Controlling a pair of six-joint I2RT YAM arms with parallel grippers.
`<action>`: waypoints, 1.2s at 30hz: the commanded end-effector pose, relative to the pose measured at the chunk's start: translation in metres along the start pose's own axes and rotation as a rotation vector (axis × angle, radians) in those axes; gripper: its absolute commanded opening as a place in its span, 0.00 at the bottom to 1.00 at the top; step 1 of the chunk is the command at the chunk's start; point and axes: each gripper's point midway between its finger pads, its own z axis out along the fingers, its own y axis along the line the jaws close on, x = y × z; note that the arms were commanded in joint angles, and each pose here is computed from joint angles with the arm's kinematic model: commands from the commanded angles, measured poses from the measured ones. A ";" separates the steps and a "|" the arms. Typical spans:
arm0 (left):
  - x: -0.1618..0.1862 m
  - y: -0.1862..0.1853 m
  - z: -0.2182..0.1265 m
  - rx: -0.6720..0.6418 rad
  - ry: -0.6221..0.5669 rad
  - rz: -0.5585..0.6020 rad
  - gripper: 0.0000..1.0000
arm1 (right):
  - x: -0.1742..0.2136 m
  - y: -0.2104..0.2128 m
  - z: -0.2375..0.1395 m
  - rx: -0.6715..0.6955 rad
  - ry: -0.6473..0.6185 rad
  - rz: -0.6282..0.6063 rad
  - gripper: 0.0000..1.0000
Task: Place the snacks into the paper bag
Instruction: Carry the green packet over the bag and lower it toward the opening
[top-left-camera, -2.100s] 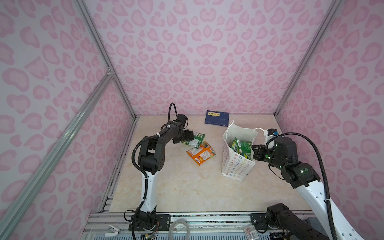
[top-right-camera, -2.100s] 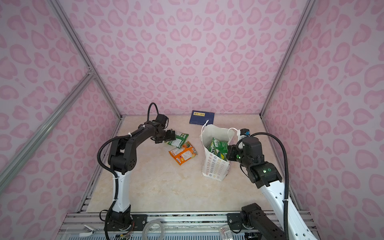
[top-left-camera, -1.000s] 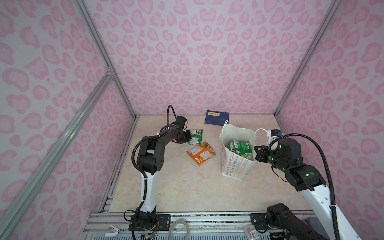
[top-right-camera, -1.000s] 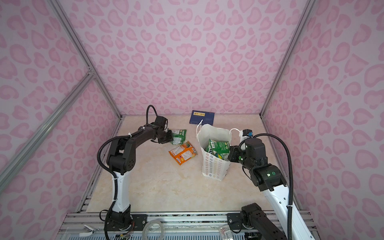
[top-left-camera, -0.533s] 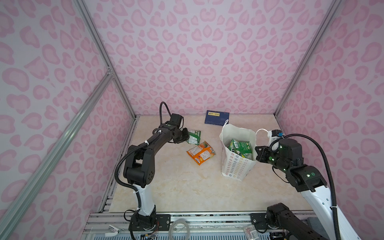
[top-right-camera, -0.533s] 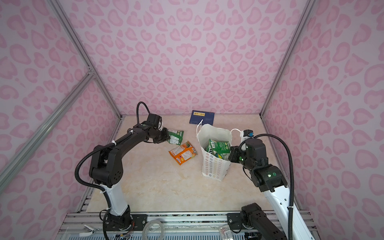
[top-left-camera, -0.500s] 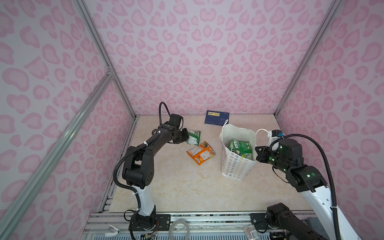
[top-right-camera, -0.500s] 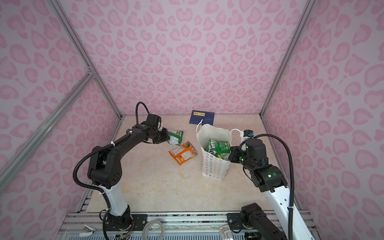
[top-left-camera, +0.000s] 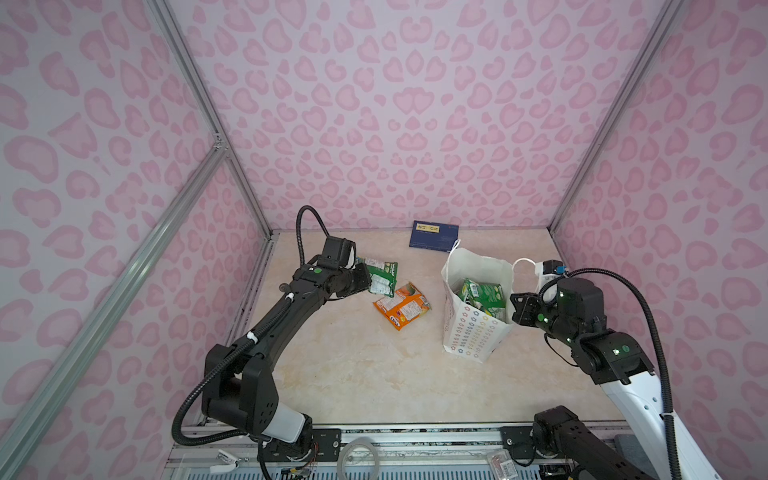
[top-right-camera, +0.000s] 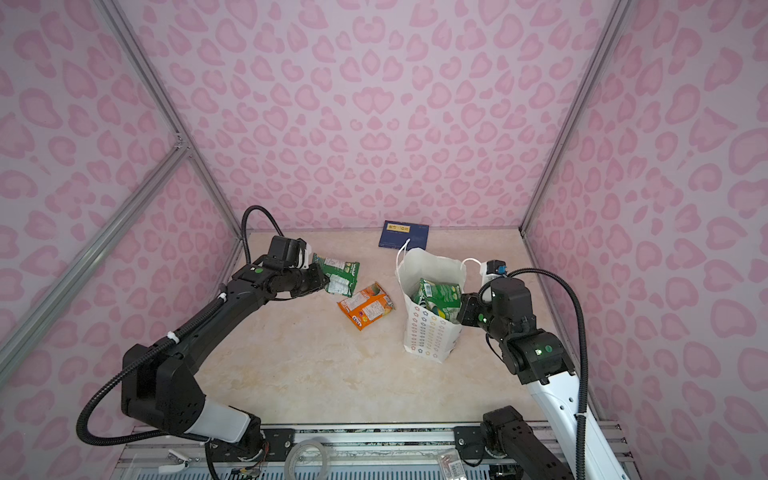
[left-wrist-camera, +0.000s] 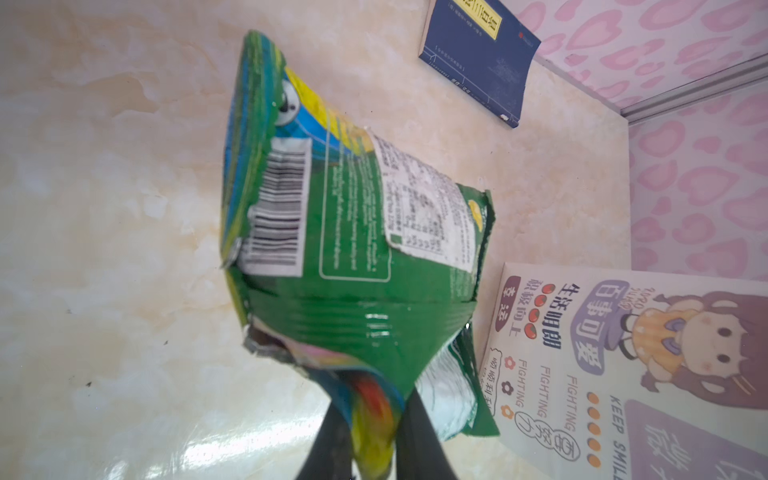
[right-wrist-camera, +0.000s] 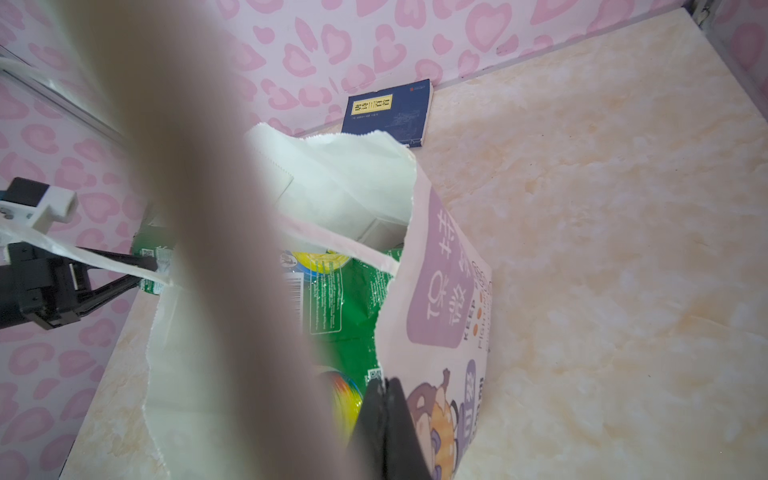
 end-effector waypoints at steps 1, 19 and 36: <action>0.001 -0.010 -0.020 0.014 -0.037 0.046 0.09 | 0.001 -0.001 0.001 0.005 0.003 -0.010 0.00; 0.005 -0.142 -0.133 0.227 -0.167 0.293 0.10 | 0.004 -0.002 0.001 0.012 0.024 -0.021 0.00; 0.045 -0.296 -0.149 0.373 -0.177 0.594 0.10 | 0.001 -0.001 -0.003 0.014 0.022 -0.016 0.00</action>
